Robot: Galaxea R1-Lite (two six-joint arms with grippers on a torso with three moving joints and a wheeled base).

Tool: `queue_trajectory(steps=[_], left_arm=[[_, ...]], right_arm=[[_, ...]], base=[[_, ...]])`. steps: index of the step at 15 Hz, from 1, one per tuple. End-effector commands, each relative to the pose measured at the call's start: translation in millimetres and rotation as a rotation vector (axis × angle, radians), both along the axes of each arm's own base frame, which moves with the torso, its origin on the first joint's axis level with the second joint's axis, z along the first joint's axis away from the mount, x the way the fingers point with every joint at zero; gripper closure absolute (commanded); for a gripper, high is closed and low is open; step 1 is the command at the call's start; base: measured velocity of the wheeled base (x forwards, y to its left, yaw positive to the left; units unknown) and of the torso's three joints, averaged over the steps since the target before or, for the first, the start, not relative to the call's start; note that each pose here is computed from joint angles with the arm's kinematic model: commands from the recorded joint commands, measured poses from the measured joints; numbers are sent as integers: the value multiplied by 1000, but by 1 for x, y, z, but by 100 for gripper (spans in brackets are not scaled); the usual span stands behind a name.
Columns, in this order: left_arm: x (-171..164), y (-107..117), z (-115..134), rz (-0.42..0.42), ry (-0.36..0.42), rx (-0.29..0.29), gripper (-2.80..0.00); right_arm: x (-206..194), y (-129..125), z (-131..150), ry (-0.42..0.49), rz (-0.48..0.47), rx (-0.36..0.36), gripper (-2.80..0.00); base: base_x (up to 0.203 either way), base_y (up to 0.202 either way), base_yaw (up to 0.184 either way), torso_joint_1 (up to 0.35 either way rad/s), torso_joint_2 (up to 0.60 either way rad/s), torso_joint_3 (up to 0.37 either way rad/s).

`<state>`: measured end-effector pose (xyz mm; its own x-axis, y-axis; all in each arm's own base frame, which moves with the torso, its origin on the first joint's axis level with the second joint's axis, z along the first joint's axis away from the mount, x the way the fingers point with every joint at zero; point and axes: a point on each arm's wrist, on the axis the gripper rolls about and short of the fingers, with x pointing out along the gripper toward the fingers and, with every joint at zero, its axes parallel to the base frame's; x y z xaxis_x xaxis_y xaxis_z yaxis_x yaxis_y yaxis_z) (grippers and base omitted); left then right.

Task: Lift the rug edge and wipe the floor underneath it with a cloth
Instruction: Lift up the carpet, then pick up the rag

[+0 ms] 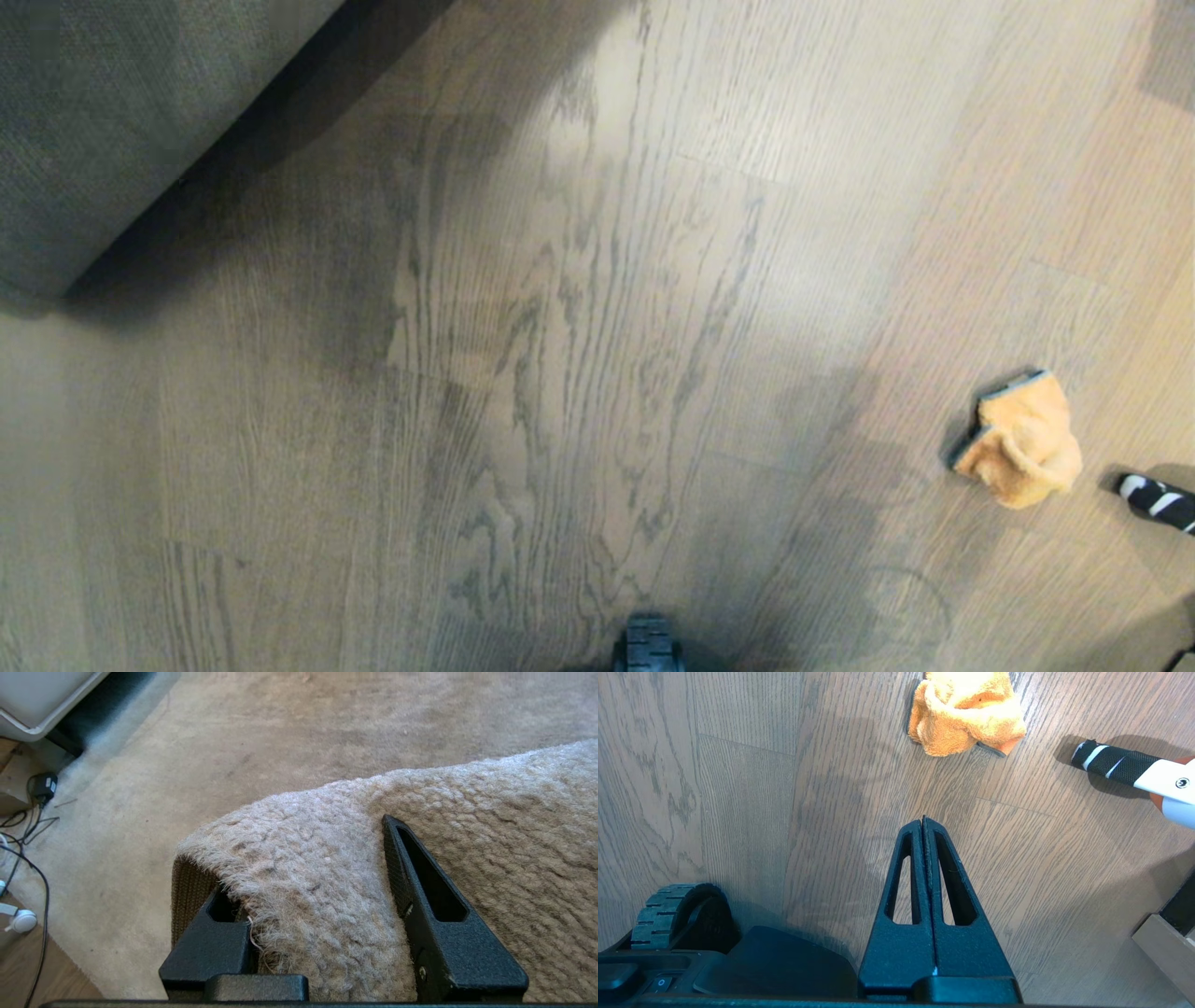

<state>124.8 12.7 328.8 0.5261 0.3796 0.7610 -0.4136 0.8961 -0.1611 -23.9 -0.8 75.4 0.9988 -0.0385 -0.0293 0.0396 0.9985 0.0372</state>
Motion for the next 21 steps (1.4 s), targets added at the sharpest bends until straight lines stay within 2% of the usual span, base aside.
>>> queue_trajectory(steps=[1,12,21], left_arm=[[-15,-1,5,0,-49,2,0],[-11,-1,-3,-1,4,0,0],[14,0,-13,-4,78,-1,0]], right_arm=[[0,0,0,0,0,0,0],[0,0,0,0,0,0,0],[0,0,0,-2,0,-3,0]], base=[[0,0,0,0,0,0],[0,0,0,0,0,0],[0,0,0,0,0,0]])
